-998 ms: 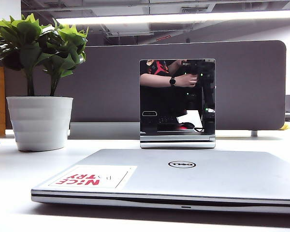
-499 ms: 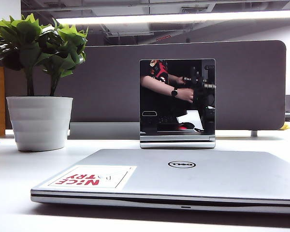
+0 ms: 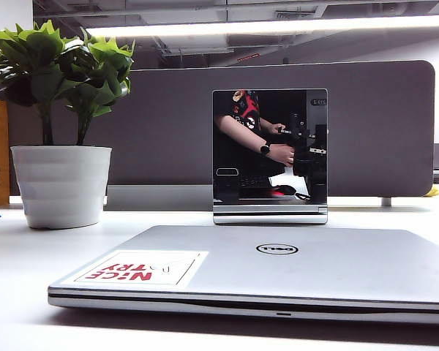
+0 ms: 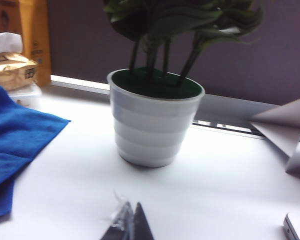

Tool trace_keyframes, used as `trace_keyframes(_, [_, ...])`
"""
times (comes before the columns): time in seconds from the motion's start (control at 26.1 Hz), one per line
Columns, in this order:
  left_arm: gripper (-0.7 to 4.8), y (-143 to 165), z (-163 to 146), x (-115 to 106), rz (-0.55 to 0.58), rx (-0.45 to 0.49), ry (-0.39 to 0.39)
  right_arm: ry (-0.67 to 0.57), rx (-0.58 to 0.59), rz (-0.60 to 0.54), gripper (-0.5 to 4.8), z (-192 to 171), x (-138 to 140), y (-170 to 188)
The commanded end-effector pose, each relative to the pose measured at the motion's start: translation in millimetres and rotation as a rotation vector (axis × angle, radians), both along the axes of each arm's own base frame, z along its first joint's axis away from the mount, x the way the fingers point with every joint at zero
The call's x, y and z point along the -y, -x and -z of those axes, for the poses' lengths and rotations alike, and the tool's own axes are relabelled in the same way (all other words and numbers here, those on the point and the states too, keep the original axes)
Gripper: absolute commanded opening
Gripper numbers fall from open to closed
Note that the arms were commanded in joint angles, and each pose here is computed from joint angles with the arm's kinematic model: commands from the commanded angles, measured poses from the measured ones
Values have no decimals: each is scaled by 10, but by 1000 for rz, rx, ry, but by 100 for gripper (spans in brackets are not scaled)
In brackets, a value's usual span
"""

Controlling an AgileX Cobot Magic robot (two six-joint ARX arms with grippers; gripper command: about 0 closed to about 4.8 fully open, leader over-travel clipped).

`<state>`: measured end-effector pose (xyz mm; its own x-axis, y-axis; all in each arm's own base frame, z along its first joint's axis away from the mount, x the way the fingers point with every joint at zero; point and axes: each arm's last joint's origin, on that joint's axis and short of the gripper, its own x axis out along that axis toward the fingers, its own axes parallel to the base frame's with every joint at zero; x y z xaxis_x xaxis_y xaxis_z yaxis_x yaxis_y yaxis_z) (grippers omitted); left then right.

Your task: Close the laptop lid.

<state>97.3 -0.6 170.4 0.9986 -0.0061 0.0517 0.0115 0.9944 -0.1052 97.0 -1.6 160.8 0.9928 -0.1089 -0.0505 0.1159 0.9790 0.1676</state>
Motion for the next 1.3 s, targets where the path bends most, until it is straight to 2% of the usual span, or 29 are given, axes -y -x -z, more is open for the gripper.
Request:
trace_keyframes(0.04, [-5, 1, -13, 0, 3, 10, -1, 4, 16, 8, -1, -11, 2, -2])
trace_keyframes(0.31, [-5, 1, -13, 0, 3, 10, -1, 16, 31, -75, -1, -26, -26, -4])
trace_keyframes(0.73, [-5, 1, -13, 0, 3, 10, -1, 23, 52, -92, -1, -46, -44, -4])
trace_keyframes(0.92, [-5, 1, -13, 0, 3, 10, -1, 66, 75, -155, -1, -69, -62, -3])
trace_keyframes(1.3, [-5, 1, -13, 0, 3, 10, -1, 71, 74, -156, -1, -68, -62, -3])
